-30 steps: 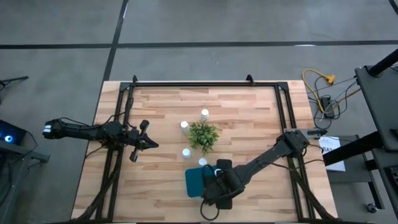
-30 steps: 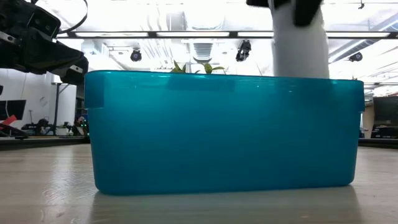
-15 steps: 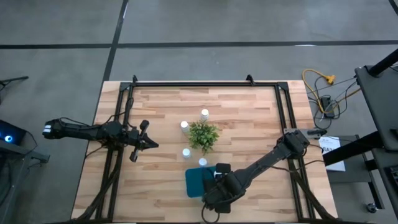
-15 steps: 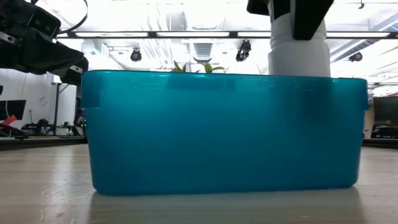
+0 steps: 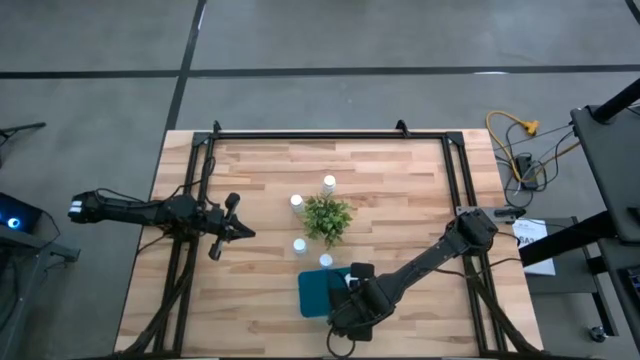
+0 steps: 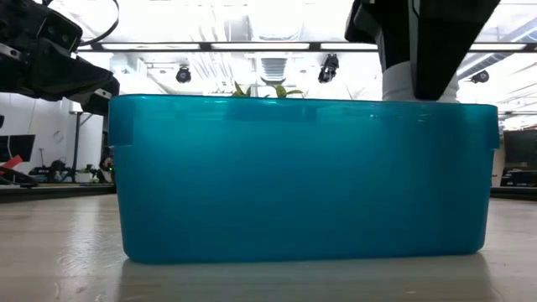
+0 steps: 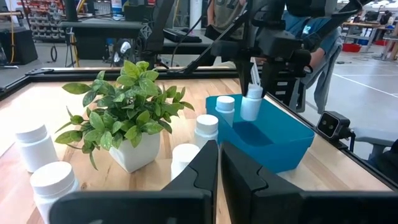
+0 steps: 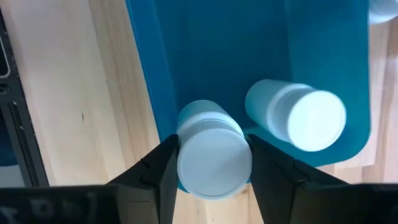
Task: Pick and place pill bottles into a basket
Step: Put the white medicine bottle into the blue bin
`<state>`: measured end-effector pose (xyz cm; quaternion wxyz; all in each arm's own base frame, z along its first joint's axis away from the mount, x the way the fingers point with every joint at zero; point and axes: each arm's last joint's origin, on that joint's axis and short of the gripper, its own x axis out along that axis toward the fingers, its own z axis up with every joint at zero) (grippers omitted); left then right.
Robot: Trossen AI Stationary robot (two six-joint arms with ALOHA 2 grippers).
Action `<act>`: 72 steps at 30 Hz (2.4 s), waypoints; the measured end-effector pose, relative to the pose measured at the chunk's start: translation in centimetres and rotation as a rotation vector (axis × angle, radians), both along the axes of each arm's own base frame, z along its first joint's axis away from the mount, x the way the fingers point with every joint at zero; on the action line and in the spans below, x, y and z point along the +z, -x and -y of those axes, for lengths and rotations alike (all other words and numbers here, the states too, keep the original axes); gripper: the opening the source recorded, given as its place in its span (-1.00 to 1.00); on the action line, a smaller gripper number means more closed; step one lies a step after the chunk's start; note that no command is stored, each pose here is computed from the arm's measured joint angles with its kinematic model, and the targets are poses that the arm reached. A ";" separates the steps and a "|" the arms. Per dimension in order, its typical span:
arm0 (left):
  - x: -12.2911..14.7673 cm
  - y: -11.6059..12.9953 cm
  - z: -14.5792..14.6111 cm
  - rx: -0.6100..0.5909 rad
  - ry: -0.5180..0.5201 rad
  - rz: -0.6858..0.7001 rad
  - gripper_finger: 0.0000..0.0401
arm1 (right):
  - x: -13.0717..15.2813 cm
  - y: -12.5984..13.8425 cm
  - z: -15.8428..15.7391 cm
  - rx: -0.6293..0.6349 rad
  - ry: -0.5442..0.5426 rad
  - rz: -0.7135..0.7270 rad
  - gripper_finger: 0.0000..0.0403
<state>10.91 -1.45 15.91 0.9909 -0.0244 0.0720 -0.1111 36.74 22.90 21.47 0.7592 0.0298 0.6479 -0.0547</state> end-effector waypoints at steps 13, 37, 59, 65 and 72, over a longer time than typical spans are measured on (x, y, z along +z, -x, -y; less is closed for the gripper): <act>0.0 0.0 0.0 0.000 0.000 0.000 -1.00 | -1.3 -0.1 -0.2 0.008 -0.013 0.020 -0.27; 0.0 0.0 0.0 0.000 0.000 0.000 -1.00 | -1.6 -0.1 -0.2 0.020 -0.030 0.023 -0.18; 0.0 0.0 0.0 0.000 0.001 0.000 -1.00 | -1.6 -0.2 -0.3 0.028 -0.041 0.040 -0.08; 0.0 0.0 0.0 0.000 0.001 0.000 -1.00 | -1.6 -0.2 -0.3 0.009 -0.046 0.038 0.01; 0.0 0.0 0.0 0.000 0.001 0.000 -1.00 | -1.7 -0.2 -0.3 0.006 -0.050 0.032 0.05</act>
